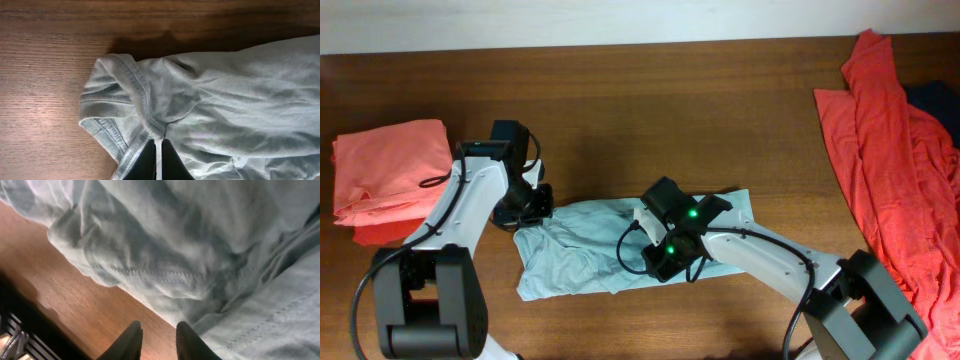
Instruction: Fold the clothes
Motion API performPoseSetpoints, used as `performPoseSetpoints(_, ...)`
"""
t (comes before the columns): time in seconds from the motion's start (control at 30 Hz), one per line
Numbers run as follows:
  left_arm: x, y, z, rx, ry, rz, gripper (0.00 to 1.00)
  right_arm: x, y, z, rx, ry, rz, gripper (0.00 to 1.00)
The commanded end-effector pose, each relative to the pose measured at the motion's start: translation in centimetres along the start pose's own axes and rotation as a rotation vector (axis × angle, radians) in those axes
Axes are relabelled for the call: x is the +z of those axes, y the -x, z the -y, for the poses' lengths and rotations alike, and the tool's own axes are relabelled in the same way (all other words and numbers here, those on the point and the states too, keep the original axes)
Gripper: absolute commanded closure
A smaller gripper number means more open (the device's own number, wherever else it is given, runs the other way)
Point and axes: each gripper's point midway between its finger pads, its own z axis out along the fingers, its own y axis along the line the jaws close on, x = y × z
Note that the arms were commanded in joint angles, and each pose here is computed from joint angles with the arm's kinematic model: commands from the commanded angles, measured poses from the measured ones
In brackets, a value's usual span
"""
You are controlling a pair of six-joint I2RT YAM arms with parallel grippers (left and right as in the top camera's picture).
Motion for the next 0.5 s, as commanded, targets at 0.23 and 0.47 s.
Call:
performPoseSetpoints(0.23,-0.6,-0.1,-0.1,-0.007,0.006,0.015,0.76,-3.7,-0.2,2.8,0.025,-0.244,0.012,0.72)
performPoseSetpoints(0.47,-0.5,-0.6,-0.4,0.041,0.021,-0.005,0.37,-13.5,1.4,5.8,0.185,-0.464,0.226,0.53)
